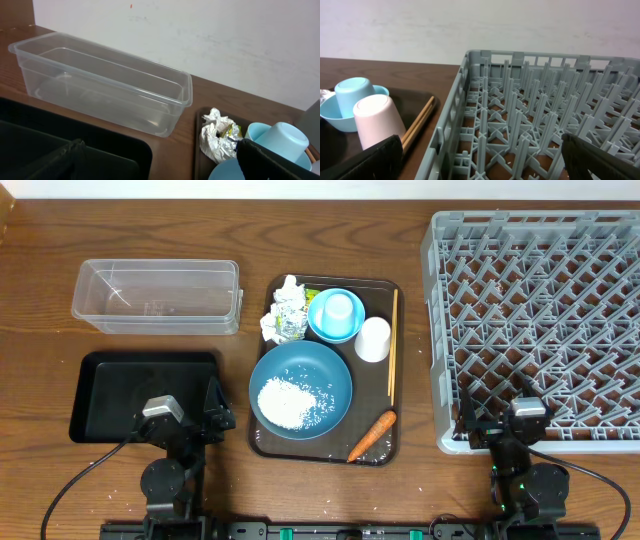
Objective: Sort waste into correct bins and load items into the dishwasher rack
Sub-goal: 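Move the left gripper from rest toward the blue plate on the tray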
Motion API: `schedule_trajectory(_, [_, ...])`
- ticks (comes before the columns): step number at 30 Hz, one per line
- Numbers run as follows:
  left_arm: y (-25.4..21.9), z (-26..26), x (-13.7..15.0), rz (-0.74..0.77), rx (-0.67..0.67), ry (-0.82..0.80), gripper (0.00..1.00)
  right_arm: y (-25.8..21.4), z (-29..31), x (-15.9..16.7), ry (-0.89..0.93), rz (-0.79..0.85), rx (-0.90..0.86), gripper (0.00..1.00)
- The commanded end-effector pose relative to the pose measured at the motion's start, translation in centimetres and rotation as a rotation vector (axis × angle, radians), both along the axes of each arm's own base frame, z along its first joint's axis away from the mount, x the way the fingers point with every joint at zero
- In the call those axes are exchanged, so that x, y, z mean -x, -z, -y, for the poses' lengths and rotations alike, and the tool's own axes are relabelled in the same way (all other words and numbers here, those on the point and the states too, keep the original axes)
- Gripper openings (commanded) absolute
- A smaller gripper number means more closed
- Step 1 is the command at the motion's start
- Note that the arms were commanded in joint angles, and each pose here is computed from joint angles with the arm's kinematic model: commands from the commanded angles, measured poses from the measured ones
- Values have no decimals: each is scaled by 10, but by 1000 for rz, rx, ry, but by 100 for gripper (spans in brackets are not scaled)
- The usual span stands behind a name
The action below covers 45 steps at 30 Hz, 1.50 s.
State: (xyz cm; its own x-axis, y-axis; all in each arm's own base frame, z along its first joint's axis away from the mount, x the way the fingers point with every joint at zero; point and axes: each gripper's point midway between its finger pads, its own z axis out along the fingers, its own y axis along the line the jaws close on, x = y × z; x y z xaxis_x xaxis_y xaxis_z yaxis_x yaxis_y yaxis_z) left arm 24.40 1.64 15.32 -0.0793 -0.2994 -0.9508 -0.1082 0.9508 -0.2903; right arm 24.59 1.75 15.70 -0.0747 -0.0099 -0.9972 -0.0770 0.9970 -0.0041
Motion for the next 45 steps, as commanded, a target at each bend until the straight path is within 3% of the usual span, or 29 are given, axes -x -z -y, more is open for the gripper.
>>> schedule_trajectory(1, [17,-4,1,-52,-17,-23,97,2,1,0,5,-6,11,99])
schedule_trajectory(32, [17,-4,1,-50,-9,-19,97,2,1,0,5,-6,12,99])
schedule_trajectory(40, [10,63,6,-79,581,297,97,2,1,0,5,-6,12,99])
schedule_trajectory(45, [-1,106,25,-131,636,566,97,2,1,0,5,-6,11,99])
